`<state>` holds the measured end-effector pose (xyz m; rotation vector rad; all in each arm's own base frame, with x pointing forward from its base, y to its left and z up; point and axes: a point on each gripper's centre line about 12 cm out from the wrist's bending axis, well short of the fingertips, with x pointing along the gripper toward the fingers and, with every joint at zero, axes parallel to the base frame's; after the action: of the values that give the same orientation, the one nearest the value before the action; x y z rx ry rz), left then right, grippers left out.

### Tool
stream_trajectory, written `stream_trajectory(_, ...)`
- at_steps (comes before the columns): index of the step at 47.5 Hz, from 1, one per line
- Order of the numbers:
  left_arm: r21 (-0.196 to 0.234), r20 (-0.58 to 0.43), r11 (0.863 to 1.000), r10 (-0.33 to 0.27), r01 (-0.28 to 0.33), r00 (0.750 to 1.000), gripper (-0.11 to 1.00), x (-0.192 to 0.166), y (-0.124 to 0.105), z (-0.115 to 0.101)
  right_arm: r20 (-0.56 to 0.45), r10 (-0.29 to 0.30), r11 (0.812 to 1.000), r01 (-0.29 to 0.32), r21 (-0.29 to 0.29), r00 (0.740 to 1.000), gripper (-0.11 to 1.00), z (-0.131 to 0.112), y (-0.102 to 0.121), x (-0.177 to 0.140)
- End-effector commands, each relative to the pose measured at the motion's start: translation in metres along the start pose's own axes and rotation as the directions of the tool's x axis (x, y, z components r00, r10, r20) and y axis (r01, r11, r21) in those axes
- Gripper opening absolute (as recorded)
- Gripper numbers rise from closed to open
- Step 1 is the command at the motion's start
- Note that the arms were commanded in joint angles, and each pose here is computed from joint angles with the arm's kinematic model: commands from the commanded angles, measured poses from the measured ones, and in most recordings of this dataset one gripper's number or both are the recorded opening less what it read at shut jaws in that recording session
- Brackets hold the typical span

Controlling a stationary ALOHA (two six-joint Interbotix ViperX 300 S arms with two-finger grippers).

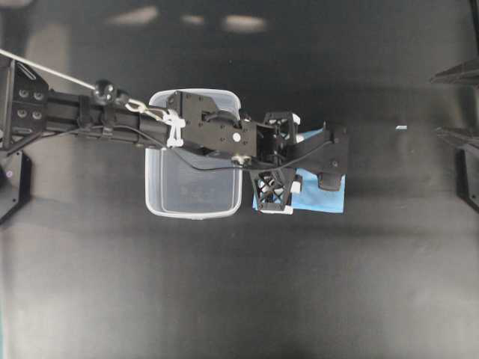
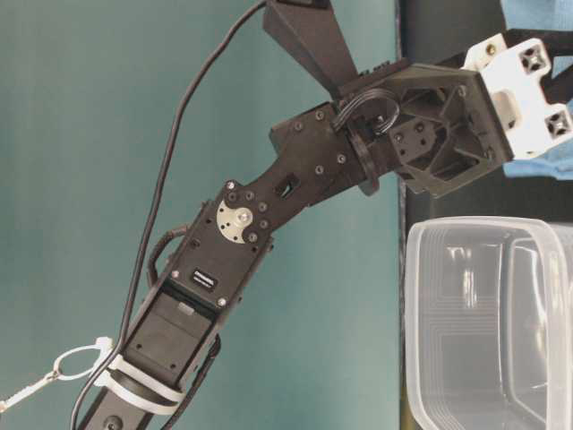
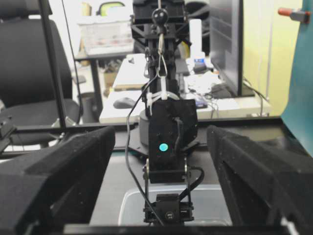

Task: Place the blue towel into the container with the left arm.
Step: 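Lift the towel and carry it left over the clear container, then lower the towel into the container and open the left gripper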

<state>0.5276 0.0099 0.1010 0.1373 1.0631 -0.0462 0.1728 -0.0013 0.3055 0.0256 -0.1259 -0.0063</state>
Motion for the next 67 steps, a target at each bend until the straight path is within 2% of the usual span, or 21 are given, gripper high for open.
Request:
stream_trajectory(1, -0.008, 0.043, 1.000, 0.015, -0.014, 0.999, 0.14, -0.016, 0.008, 0.013, 0.015, 0.001, 1.000, -0.001, 0.006, 1.000, 0.74, 0.006, 0.000, 0.002)
stream_trajectory(4, -0.012, 0.085, 1.000, 0.023, -0.022, 0.996, 0.06, -0.032, 0.012, 0.025, 0.014, 0.001, 1.000, -0.001, 0.006, 1.000, 0.74, 0.006, 0.000, 0.002)
stream_trajectory(10, -0.021, 0.167, 0.999, 0.039, -0.036, 0.985, 0.06, -0.082, 0.018, 0.048, 0.014, 0.001, 1.000, -0.001, 0.005, 1.000, 0.74, 0.006, 0.000, 0.002)
stream_trajectory(16, -0.028, 0.197, 0.999, 0.048, -0.043, 0.979, 0.06, -0.136, 0.022, 0.058, 0.014, 0.001, 1.000, -0.001, 0.005, 1.000, 0.74, 0.005, 0.000, 0.001)
stream_trajectory(21, -0.037, 0.178, 0.998, 0.052, -0.046, 0.983, 0.06, -0.177, 0.024, 0.050, 0.012, 0.001, 1.000, -0.001, 0.005, 1.000, 0.74, 0.005, 0.000, 0.002)
stream_trajectory(24, -0.056, 0.147, 0.997, 0.052, -0.044, 0.988, 0.06, -0.197, 0.025, 0.036, 0.012, 0.001, 1.000, -0.001, 0.005, 1.000, 0.74, 0.005, 0.000, 0.001)
stream_trajectory(29, -0.060, 0.125, 0.997, 0.049, -0.042, 0.991, 0.06, -0.220, 0.022, 0.011, 0.012, 0.001, 1.000, -0.001, 0.005, 1.000, 0.74, 0.005, 0.000, 0.002)
stream_trajectory(38, -0.070, 0.130, 0.997, 0.046, -0.037, 0.990, 0.06, -0.237, 0.012, -0.034, 0.012, 0.001, 1.000, -0.001, 0.006, 1.000, 0.74, 0.005, 0.000, 0.001)
stream_trajectory(46, -0.091, 0.140, 0.995, 0.044, -0.031, 0.989, 0.06, -0.237, 0.006, -0.061, 0.009, 0.001, 1.000, -0.001, 0.006, 1.000, 0.74, 0.004, 0.000, 0.001)
stream_trajectory(53, -0.109, 0.119, 0.994, 0.046, -0.033, 0.992, 0.06, -0.229, 0.007, -0.075, 0.006, 0.001, 1.000, -0.001, 0.006, 1.000, 0.74, 0.002, 0.000, 0.001)
stream_trajectory(67, -0.110, 0.110, 0.994, 0.041, -0.029, 0.993, 0.06, -0.205, 0.005, -0.088, 0.008, 0.001, 1.000, -0.001, 0.006, 1.000, 0.74, 0.002, 0.000, 0.001)
